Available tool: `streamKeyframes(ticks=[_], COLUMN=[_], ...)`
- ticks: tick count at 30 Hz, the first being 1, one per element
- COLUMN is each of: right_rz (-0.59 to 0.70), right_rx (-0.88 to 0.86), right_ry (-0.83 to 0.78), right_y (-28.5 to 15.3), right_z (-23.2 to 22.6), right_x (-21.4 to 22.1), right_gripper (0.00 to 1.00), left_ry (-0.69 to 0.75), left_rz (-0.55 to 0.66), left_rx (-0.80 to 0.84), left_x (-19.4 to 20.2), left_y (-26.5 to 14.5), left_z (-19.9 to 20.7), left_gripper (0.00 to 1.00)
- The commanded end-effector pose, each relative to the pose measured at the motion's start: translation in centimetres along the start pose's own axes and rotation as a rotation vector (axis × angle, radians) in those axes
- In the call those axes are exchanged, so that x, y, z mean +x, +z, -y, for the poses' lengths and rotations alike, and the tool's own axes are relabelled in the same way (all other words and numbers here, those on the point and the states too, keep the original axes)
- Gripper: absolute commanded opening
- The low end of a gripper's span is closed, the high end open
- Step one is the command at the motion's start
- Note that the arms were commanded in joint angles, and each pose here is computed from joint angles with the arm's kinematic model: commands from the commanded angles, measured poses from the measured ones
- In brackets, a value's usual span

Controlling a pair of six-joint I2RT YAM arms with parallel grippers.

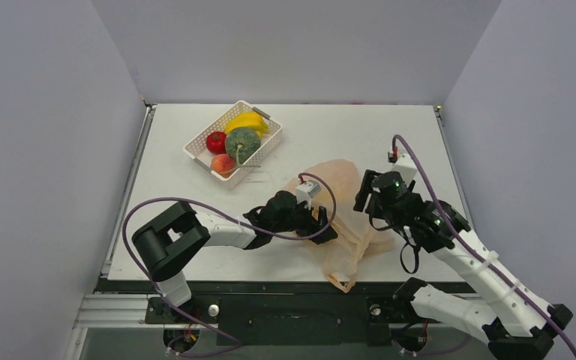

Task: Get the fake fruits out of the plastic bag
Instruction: Adjust the plastic bag at the center of the board.

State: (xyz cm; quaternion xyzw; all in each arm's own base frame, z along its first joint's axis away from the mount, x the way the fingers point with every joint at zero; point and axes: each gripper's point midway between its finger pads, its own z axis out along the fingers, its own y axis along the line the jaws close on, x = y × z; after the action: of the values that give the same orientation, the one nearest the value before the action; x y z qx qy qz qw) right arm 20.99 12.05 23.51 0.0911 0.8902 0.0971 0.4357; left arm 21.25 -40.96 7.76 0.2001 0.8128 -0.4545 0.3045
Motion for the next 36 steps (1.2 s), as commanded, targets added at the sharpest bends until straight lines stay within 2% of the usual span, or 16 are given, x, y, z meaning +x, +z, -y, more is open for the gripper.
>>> streamKeyframes(ticks=[1, 2, 4, 10, 18, 21, 22, 24, 25, 26, 27, 29, 32, 33, 35, 36], right_rz=[-0.122, -0.171, -0.215, -0.282, -0.306, -0.213, -0.182, -0.091, -0.039, -0.010, 0.034, 0.092, 0.156, 0.164, 0.150, 0.116], right_rx=[-0.018, 0.036, 0.038, 0.043, 0.092, 0.208, 0.239, 0.289, 0.306, 0.310, 0.319, 0.343, 0.374, 0.359, 0.334, 0.255], right_ry=[-0.245, -0.333, -0.424, -0.586, -0.624, -0.579, -0.565, -0.522, -0.494, -0.474, -0.434, -0.369, -0.216, -0.116, 0.039, 0.093], right_y=[2.1, 2.8, 3.1, 4.3, 6.6, 8.1, 8.3, 8.9, 9.1, 9.1, 9.2, 9.1, 9.1, 9.2, 9.9, 10.0], right_z=[-0.6, 0.3, -0.2, -1.2, -0.5, 0.5, 0.7, 0.6, 0.4, 0.1, -0.2, -0.3, 1.0, 1.8, 3.8, 3.3], right_x=[-0.3, 0.3, 0.8, 4.9, 8.9, 8.0, 7.5, 6.0, 5.1, 4.3, 3.0, 1.0, -1.7, -2.5, -2.6, -2.2], right_gripper=[0.65, 0.66, 0.69, 0.74, 0.75, 0.73, 0.71, 0.56, 0.40, 0.31, 0.13, 0.00, 0.00, 0.00, 0.00, 0.00], left_ry=[0.032, 0.029, 0.027, 0.002, -0.021, -0.043, -0.047, -0.054, -0.060, -0.069, -0.074, -0.085, -0.094, -0.099, -0.111, -0.116], left_rz=[0.073, 0.067, 0.064, 0.074, 0.100, 0.105, 0.106, 0.100, 0.098, 0.083, 0.078, 0.065, 0.051, 0.043, 0.035, 0.032], left_rx=[0.107, 0.102, 0.109, 0.119, 0.127, 0.111, 0.106, 0.088, 0.074, 0.055, 0.039, 0.006, -0.036, -0.051, -0.061, -0.062], left_x=[-1.8, -1.3, -0.8, 0.5, 1.8, 2.5, 2.6, 3.0, 3.2, 3.7, 4.1, 4.9, 6.1, 6.7, 7.6, 7.8], left_y=[-1.4, -1.5, -1.5, -1.3, -1.4, -1.5, -1.5, -1.4, -1.3, -1.2, -1.2, -1.2, -1.3, -1.5, -1.7, -1.8], left_z=[3.5, 3.3, 3.4, 2.5, 1.3, 0.6, 0.4, -0.1, -0.5, -1.0, -1.3, -2.1, -3.0, -3.5, -3.9, -3.9], left_gripper=[0.83, 0.83, 0.83, 0.84, 0.84, 0.83, 0.83, 0.83, 0.83, 0.83, 0.82, 0.82, 0.82, 0.82, 0.82, 0.82])
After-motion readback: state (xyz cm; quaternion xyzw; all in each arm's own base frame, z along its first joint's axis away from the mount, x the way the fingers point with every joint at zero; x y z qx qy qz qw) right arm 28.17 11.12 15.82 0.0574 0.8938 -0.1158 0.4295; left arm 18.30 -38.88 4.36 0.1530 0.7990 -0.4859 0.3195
